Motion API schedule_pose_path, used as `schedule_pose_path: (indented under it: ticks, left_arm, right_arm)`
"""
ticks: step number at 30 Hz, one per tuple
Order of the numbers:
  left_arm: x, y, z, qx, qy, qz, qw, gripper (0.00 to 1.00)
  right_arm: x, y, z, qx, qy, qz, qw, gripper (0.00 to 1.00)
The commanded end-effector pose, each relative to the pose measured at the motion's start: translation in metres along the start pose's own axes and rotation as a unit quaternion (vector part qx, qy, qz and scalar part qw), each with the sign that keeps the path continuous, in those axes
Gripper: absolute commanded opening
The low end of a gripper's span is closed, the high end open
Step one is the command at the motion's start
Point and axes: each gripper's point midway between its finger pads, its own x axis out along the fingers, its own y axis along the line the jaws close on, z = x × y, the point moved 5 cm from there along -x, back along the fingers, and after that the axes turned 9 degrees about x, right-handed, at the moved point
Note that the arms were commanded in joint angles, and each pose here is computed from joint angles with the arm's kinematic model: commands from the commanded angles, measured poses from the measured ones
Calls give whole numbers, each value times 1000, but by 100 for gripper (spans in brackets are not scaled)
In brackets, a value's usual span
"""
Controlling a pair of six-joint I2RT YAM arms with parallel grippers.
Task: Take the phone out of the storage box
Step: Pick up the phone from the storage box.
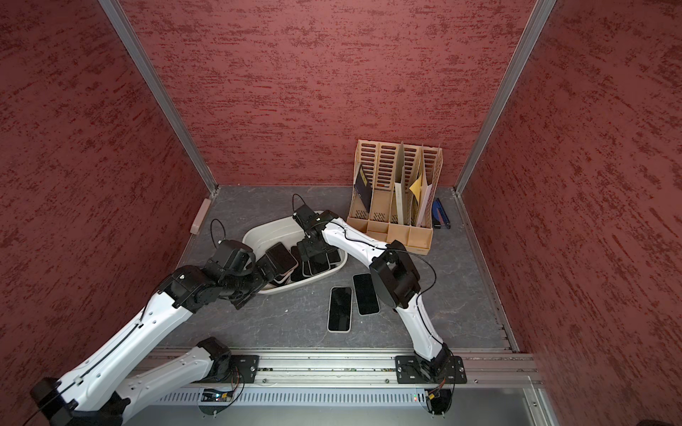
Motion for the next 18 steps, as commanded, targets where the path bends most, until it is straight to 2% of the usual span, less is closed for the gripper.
schedule_pose_path:
  ticks: [1, 18]
  left_arm:
    - [0, 0, 2, 11, 0, -11, 1000, 100]
    - [10, 16, 9, -6, 23, -26, 999, 100]
  right_arm:
    - [3, 0, 3, -10, -5, -24, 1000, 98]
    - [33, 7, -3, -16, 11, -58, 998, 98]
